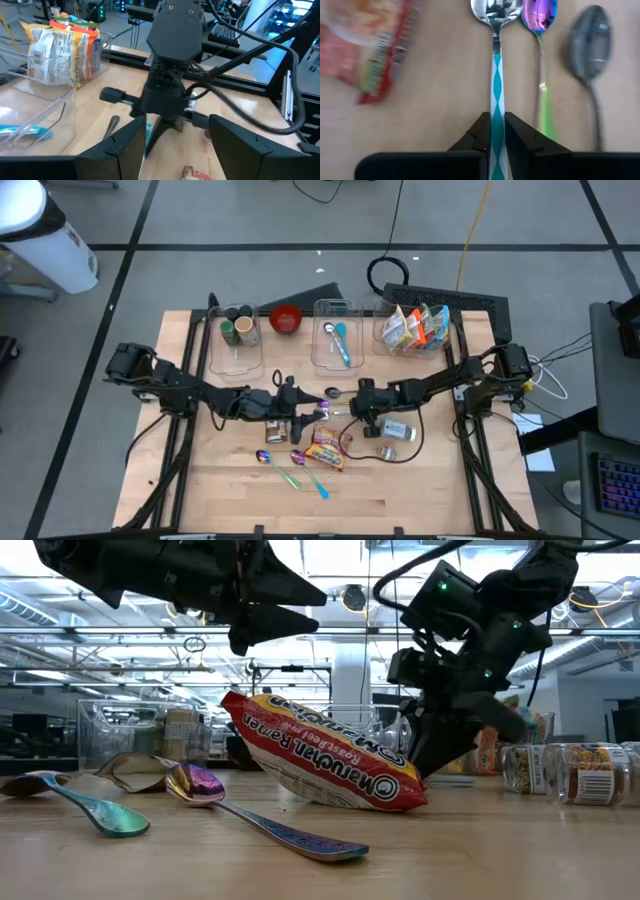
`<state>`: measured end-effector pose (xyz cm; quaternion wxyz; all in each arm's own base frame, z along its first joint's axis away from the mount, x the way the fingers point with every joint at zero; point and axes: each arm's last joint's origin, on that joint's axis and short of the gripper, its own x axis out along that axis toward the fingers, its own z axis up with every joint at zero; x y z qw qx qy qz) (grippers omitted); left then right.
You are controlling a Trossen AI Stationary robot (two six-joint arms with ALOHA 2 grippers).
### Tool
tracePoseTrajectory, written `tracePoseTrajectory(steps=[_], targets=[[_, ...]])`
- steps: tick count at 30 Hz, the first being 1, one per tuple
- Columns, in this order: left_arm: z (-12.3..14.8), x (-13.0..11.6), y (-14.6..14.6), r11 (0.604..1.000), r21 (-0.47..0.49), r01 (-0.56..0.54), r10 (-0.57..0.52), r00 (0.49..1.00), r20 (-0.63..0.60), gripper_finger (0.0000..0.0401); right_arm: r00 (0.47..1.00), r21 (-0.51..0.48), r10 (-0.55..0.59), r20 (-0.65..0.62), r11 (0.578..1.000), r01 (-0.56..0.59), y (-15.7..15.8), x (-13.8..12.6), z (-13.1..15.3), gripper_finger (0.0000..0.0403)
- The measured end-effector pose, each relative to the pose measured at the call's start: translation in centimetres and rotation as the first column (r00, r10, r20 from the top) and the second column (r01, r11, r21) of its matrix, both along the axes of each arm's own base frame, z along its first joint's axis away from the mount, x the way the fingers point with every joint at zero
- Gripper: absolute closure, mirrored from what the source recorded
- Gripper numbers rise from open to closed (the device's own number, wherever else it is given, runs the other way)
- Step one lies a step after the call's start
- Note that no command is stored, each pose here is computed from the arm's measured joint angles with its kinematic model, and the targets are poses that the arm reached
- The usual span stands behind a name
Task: Pick & Place Food Item
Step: Put the blue patterned spoon into the middle transparent bin
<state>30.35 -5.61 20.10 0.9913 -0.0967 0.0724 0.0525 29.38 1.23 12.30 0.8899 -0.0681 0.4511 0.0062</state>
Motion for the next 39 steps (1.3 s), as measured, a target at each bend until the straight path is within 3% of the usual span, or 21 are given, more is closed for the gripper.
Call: tracePoseTrajectory(steps=[7, 14, 18, 23, 27, 39], targets=[[1.0, 0.0, 0.0, 0.998, 0.065, 0.006, -0.012, 0.996, 0.088, 0.0176, 0.998, 0.011, -0.043, 0.034, 0.999, 0.043, -0.6, -0.2, 1.1, 0.0382], [2.6, -0.3, 0.0, 0.99, 0.141, -0.004, -0.022, 0.984, 0.177, 0.0176, 0.983, 0.026, -0.038, 0.18, 0.999, 0.034, -0.6, -1.2, 5.3, 0.0382], [4.1, -1.0, 0.2, 0.978, 0.2, -0.065, 0.021, 0.976, 0.218, 0.0176, 0.956, 0.034, -0.037, 0.291, 0.999, 0.028, -0.6, -2.0, 8.1, 0.0382], [7.5, -2.9, 0.5, 0.933, 0.308, -0.186, 0.086, 0.946, 0.312, 0.0176, 0.922, 0.034, -0.027, 0.385, 0.999, 0.015, -0.5, -3.0, 10.4, 0.0382], [8.9, -4.0, 1.0, 0.932, 0.296, -0.209, 0.098, 0.932, 0.349, 0.0176, 0.889, 0.012, -0.004, 0.459, 1.0, -0.001, -0.5, -3.1, 11.6, 0.0382], [8.3, -3.8, 1.7, 0.954, 0.248, -0.168, 0.094, 0.954, 0.286, 0.0176, 0.767, -0.114, 0.08, 0.636, 0.993, -0.009, -1.2, -2.4, 13.8, 0.0382]])
